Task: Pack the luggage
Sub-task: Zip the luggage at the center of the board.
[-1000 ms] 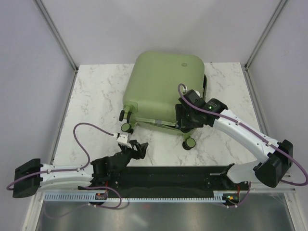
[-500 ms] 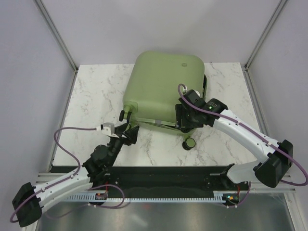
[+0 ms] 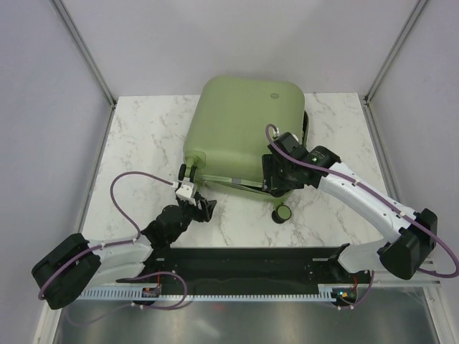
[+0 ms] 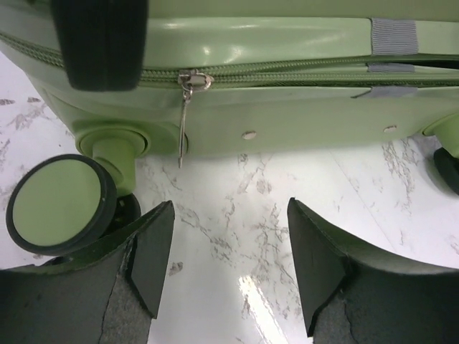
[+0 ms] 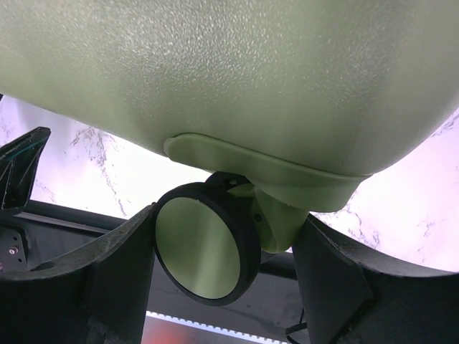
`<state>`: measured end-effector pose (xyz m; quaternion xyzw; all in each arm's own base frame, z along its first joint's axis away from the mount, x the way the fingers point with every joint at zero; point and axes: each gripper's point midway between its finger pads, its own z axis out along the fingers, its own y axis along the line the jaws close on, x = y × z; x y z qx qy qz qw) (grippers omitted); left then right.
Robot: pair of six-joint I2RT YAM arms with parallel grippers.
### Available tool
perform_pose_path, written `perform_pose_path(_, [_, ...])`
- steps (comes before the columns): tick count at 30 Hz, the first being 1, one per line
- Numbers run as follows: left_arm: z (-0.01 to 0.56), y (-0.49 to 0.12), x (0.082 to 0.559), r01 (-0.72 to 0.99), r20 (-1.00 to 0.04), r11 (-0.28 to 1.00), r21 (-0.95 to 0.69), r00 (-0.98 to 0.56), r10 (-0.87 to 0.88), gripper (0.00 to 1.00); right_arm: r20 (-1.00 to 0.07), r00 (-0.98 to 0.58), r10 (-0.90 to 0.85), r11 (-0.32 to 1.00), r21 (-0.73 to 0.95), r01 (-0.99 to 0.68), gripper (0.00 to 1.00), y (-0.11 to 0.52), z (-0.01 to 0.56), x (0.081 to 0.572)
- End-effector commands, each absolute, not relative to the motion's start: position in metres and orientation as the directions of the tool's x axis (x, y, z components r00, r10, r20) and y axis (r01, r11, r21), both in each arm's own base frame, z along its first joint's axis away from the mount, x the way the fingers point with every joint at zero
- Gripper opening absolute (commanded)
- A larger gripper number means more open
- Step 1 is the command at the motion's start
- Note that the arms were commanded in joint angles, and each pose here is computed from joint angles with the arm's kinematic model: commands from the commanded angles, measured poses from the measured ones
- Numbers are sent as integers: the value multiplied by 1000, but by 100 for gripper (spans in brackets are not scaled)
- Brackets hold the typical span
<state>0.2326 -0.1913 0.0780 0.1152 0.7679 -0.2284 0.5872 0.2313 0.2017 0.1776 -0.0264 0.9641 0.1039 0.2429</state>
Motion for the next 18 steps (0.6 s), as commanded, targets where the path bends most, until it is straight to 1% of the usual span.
perform_pose_path(1, [107, -197, 248, 475, -980, 862, -175, -166, -108, 70, -600, -799, 46, 957, 255, -137, 0, 213, 210, 260])
perform_pose_path(3, [107, -195, 253, 477, -981, 862, -173, -157, -110, 70, -599, -799, 48, 958, 254, -133, 0, 212, 210, 261])
perform_pose_path(6, [106, -202, 258, 499, -981, 849, -176, -156, -112, 63, -599, -799, 44, 960, 247, -132, 0, 209, 209, 263])
perform_pose_path(9, [120, -210, 261, 523, -981, 830, -192, -126, -147, 60, -599, -800, 47, 961, 246, -128, 0, 207, 208, 264])
perform_pose_path(14, [143, -210, 268, 519, -988, 841, -153, -61, -142, 59, -591, -805, 51, 961, 249, -121, 0, 206, 206, 266])
perform_pose_path(16, [146, -207, 273, 502, -993, 857, -118, -42, -113, 61, -589, -807, 52, 961, 250, -120, 0, 207, 205, 267])
perform_pose_path(18, [134, -204, 277, 481, -996, 872, -84, -63, -62, 63, -590, -805, 56, 960, 252, -118, 0, 207, 205, 268])
